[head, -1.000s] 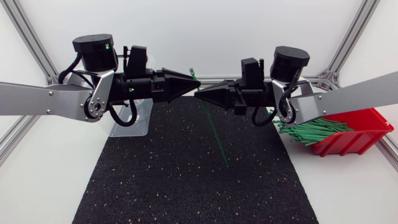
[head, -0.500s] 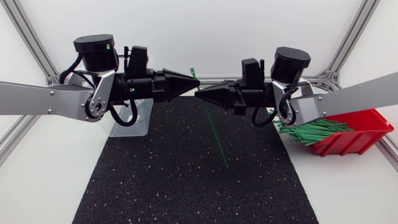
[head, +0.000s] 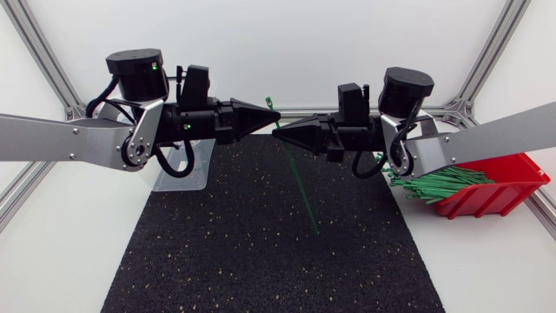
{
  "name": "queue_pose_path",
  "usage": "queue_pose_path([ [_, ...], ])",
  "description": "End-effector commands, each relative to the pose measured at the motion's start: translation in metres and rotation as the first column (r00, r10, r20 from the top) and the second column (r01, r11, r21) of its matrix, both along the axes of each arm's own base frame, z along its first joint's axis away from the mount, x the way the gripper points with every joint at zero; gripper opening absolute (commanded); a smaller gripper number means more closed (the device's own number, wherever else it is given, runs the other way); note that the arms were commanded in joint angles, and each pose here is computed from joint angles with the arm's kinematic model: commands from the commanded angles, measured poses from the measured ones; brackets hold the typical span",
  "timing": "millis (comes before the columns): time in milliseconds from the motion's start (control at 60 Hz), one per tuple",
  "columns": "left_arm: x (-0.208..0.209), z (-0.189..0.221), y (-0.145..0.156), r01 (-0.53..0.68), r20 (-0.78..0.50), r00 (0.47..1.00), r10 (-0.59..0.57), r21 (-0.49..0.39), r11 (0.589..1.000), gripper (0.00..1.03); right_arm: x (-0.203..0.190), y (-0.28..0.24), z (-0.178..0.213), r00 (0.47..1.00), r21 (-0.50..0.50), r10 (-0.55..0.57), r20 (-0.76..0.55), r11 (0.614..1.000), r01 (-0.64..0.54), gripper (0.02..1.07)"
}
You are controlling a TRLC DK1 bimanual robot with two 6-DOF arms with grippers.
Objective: Take a green cable tie from the red box, thread the tail through the head to close it, then place it in the transparent bin on the left.
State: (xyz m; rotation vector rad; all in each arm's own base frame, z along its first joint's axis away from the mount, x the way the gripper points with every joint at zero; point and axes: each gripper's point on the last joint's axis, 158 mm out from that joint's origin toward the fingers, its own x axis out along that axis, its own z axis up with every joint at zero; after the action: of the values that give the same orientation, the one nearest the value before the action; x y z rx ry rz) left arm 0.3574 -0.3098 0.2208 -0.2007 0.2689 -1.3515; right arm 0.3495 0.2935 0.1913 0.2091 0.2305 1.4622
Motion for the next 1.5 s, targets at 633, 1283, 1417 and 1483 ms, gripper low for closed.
queue_pose_path([
  [633,0.022,0.05,0.025,-0.051,0.036,0.998,0.048,0.066,0.997,0.03,0.004,-0.014,0.011,0.997,-0.008,-0.05,0.055,0.999,0.05,0.81],
  [1283,0.004,0.057,0.043,-0.105,0.05,0.994,0.099,0.164,0.981,0.03,0.027,-0.054,-0.06,0.878,-0.507,-0.226,0.423,0.744,0.436,1.03],
  [1417,0.004,0.059,0.044,-0.121,0.037,0.992,0.116,0.194,0.973,0.03,0.018,-0.057,-0.07,0.843,-0.557,-0.211,0.496,0.667,0.494,1.03],
  [1483,0.002,0.057,0.042,-0.115,0.014,0.993,0.115,0.212,0.97,0.03,0.019,-0.06,-0.075,0.826,-0.574,-0.211,0.523,0.629,0.524,1.03],
])
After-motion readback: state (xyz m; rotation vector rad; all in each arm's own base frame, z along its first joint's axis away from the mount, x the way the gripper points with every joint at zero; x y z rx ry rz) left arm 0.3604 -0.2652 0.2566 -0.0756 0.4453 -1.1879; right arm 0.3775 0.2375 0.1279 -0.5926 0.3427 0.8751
